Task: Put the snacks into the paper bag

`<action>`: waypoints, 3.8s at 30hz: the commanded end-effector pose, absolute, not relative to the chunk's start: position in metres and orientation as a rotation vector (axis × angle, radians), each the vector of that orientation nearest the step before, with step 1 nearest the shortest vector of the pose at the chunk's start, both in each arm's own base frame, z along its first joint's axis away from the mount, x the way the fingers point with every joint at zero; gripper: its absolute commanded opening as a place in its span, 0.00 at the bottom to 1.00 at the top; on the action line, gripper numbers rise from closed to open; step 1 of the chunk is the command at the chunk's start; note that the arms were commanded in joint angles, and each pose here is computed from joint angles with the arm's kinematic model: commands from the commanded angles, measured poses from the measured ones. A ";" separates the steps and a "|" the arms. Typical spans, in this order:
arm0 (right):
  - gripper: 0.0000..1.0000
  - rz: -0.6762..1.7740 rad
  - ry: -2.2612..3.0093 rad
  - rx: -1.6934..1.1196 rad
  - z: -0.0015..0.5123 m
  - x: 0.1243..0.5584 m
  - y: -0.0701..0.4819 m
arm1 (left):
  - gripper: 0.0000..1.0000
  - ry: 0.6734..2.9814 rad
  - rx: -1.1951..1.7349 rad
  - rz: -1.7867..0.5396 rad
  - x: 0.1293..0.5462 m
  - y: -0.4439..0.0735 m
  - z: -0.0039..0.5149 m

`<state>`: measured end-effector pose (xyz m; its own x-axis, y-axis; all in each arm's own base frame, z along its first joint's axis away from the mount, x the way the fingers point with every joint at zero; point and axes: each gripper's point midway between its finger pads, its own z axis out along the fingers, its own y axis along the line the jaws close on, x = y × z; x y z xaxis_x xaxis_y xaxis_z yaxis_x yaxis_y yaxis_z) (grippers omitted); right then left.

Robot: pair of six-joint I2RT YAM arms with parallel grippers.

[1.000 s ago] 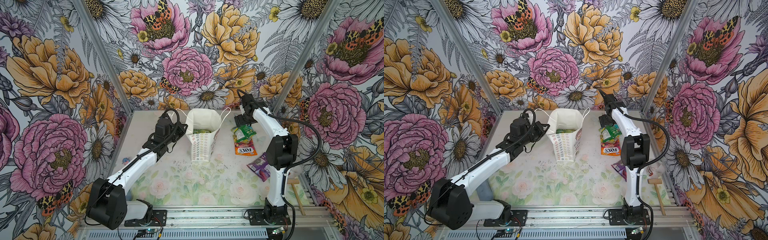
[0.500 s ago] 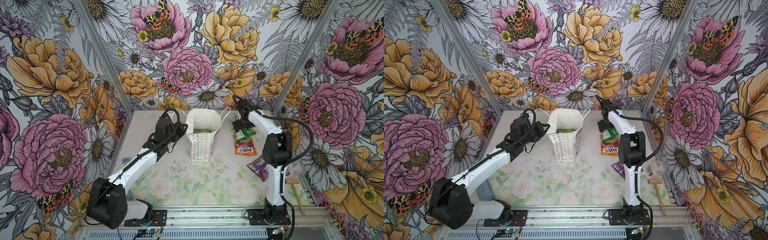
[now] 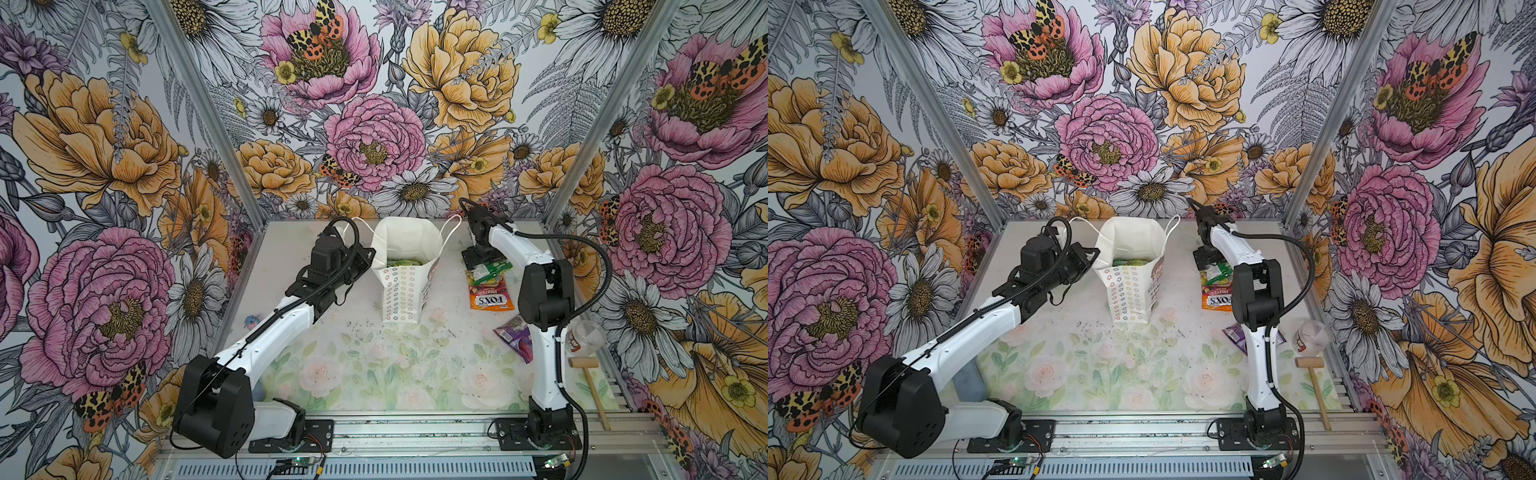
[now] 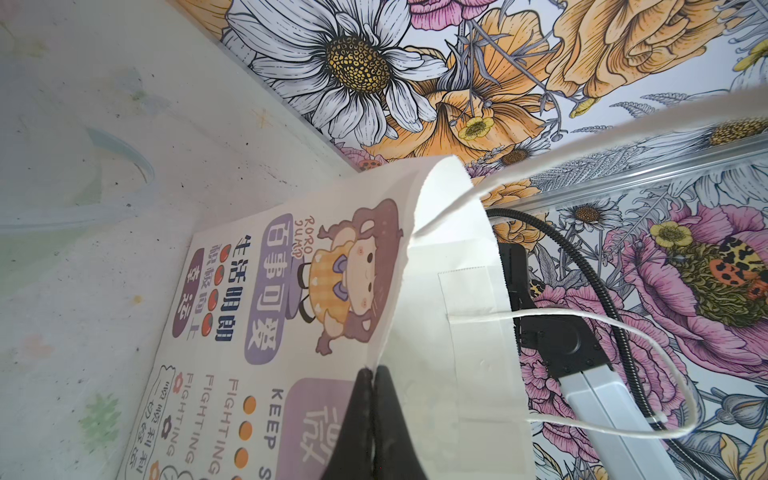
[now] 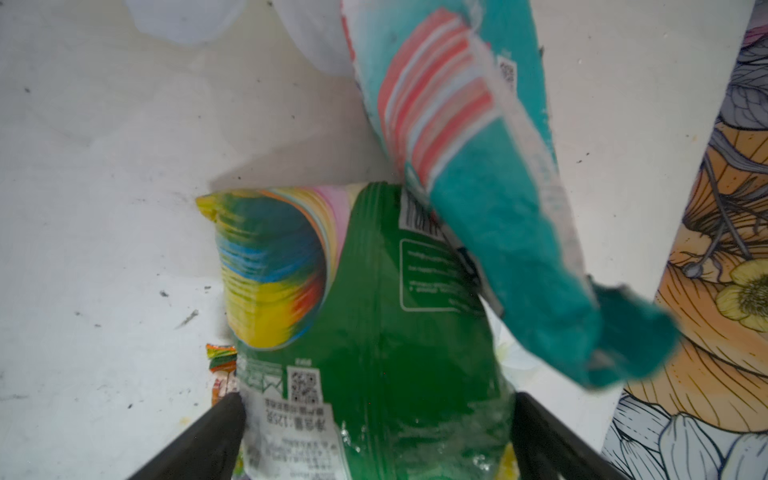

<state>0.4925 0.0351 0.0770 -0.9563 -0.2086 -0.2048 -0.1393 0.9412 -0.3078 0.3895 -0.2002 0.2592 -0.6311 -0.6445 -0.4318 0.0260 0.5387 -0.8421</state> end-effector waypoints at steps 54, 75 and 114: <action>0.39 -0.336 2.893 -0.323 0.082 0.466 0.048 | 0.00 2.003 -0.491 -1.121 0.393 -0.202 0.260; 0.25 0.032 2.775 -0.296 0.149 0.456 0.081 | 0.00 2.001 -0.486 -1.127 0.392 -0.203 0.263; 0.00 0.283 2.285 -0.248 0.374 0.425 0.101 | 0.00 1.994 -0.483 -1.141 0.392 -0.201 0.263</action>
